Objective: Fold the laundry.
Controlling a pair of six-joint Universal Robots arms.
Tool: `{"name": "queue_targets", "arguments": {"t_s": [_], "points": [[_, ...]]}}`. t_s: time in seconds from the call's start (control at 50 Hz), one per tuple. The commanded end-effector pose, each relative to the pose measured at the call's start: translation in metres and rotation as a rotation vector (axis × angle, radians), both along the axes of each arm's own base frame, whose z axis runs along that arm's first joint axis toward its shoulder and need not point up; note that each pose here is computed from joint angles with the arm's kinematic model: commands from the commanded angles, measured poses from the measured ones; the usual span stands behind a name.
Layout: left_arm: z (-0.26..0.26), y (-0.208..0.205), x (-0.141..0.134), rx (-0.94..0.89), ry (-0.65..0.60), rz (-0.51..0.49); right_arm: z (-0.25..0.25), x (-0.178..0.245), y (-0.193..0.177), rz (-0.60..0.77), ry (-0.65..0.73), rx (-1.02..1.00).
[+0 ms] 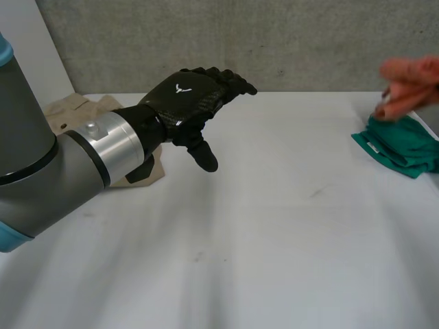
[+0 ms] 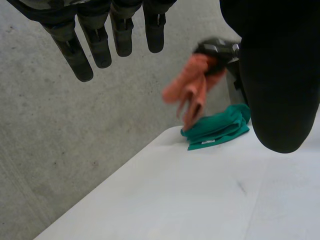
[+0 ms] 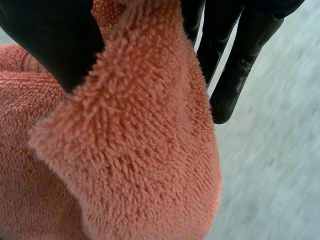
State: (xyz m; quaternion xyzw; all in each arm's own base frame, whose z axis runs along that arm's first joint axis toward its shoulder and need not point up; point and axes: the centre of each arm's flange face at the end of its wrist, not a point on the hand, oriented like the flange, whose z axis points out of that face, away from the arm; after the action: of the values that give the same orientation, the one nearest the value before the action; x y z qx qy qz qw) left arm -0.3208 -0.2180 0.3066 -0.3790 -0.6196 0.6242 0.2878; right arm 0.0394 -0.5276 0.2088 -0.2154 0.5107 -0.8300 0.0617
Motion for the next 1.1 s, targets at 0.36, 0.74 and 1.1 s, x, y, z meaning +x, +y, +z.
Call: {"name": "queue_targets", "arguments": {"t_s": [0.36,0.74,1.1], "points": [[-0.008,0.001,0.000,0.014,0.002,-0.001,-0.044,-0.050,0.024,-0.100,0.078,0.193],[-0.001,0.006,0.003,0.000,0.012,0.001,0.003,-0.117,0.046,-0.807,0.637,0.222],[0.015,0.000,0.013,-0.057,0.035,0.064,0.081,0.058,0.102,-0.408,0.318,0.026]]}}
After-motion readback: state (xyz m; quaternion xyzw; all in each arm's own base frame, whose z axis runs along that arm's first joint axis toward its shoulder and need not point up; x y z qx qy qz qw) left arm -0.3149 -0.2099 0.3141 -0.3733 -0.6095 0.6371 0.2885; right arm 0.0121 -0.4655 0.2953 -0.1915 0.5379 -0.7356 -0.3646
